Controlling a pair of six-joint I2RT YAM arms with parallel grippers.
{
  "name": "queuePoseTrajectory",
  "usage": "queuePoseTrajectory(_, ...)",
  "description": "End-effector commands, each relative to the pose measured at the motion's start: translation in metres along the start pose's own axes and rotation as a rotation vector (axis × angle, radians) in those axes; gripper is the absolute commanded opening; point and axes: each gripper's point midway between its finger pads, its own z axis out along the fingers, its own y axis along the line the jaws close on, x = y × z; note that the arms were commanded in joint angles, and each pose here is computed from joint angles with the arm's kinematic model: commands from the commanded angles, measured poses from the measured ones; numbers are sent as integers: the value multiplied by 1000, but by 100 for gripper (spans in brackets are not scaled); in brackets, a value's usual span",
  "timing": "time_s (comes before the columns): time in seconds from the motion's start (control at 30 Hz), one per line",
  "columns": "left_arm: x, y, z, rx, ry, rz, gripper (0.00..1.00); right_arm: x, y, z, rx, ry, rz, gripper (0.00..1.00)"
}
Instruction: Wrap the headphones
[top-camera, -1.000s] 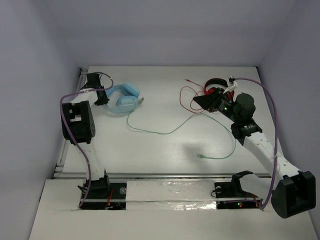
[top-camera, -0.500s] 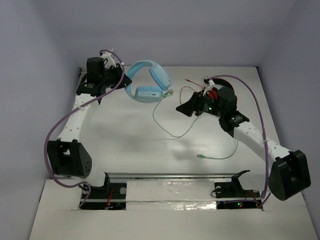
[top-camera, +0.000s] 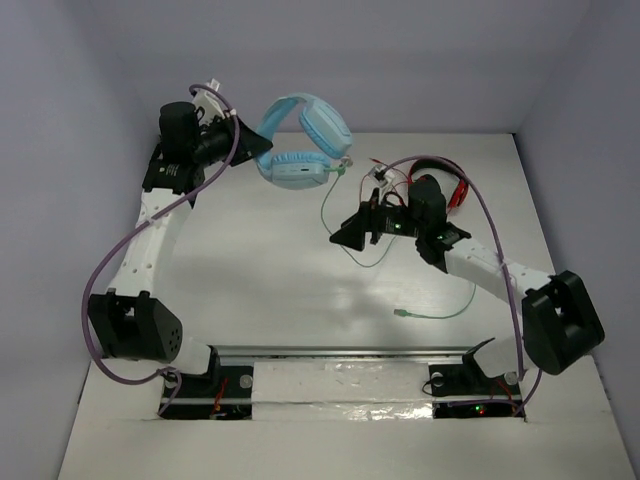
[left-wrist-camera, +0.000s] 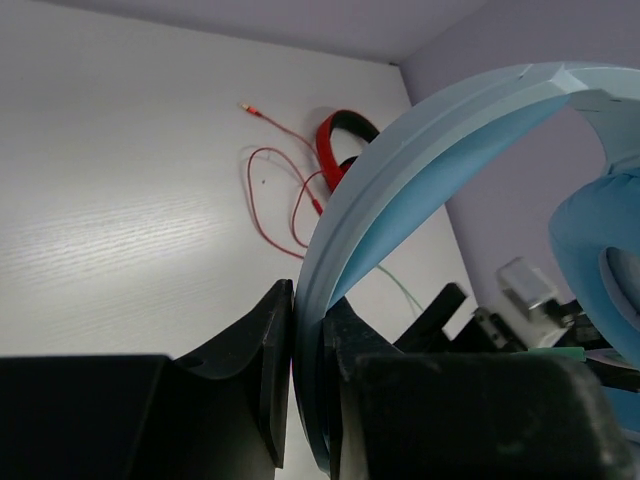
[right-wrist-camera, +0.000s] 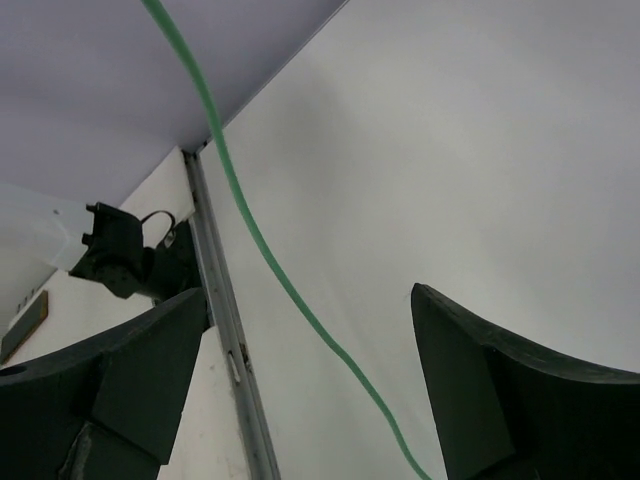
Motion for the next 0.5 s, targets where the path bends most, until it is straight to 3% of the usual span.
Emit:
queuePoseTrajectory(0.0,-50,-85,-44,209,-156,80,0,9,14,11,-111,9,-69,89)
queuePoseTrajectory(0.1,-52,-95,-52,239,-173,86,0,18,4,16,-93,26,-53,86)
queuePoseTrajectory(0.2,-57,-103,-59,250,-195,92,0,30,1,18,-115,48,-29,74)
queuePoseTrajectory(0.23,-60,-105,-61,250,-211,98,0,31,0,18,-113,45,-19,54)
queuePoseTrajectory(0.3,-66,-101,-62,214,-240,117,0,28,-7,18,-55,31,-2,27)
queuePoseTrajectory(0.33,-73,-93,-62,153,-274,115,0,25,-9,17,-29,31,-7,7)
queuePoseTrajectory(0.4,-79,-80,-64,72,-310,131,0,11,-14,8,78,1,-2,0)
queuePoseTrajectory(0.47,-77,-62,-67,-11,-334,145,0,0,-19,-9,207,-16,5,0)
